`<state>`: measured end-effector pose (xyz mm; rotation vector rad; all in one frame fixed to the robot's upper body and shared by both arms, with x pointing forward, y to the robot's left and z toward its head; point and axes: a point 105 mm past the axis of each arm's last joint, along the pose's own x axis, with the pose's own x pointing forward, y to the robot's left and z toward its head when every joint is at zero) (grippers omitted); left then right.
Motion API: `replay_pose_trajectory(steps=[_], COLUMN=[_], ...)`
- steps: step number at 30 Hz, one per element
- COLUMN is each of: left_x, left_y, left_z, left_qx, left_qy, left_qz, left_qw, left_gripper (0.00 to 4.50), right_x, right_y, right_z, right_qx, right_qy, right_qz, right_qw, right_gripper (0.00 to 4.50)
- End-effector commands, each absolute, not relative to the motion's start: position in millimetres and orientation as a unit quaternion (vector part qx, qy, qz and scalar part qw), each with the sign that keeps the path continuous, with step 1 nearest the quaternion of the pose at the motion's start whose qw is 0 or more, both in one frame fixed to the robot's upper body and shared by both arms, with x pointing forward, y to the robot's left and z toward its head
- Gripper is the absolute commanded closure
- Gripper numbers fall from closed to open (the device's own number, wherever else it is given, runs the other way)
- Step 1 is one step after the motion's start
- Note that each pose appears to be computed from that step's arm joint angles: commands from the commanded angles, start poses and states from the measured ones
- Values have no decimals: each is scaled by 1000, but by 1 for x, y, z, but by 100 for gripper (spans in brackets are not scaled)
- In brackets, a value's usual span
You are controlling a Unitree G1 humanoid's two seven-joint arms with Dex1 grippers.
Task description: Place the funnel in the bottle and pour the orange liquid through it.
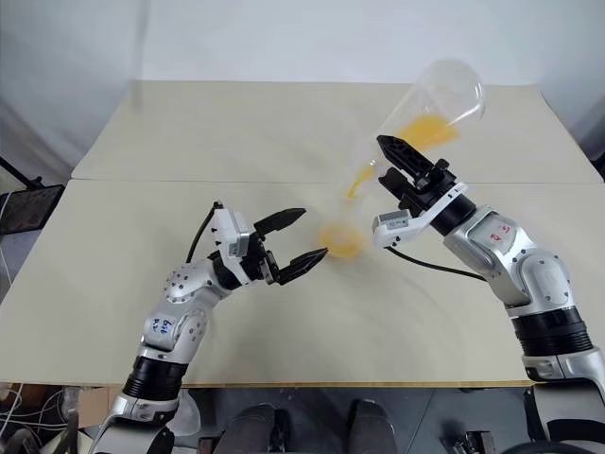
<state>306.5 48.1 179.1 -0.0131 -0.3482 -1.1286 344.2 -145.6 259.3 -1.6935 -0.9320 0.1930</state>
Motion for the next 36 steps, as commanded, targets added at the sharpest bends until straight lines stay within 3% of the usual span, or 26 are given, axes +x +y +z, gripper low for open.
replay_pose_trajectory(steps=[1, 19, 22, 36], left_x=[304, 304, 304, 304], left_y=[46, 45, 44, 44], left_z=[190, 190, 191, 191], left_qx=[0, -4, -5, -6], left_qy=[-188, -192, -192, -196], left_qz=[-534, -532, -531, -530], left_qw=[824, 825, 825, 825], left_gripper=[0, 0, 0, 0], right_x=[336, 336, 334, 336], right_y=[-143, -143, -141, -138], right_z=[281, 285, 285, 282], right_qx=[-711, -712, -723, -718], right_qy=[-430, -435, -443, -442], right_qz=[55, 54, 43, 59], right_qw=[554, 549, 528, 535], right_gripper=[209, 209, 209, 209])
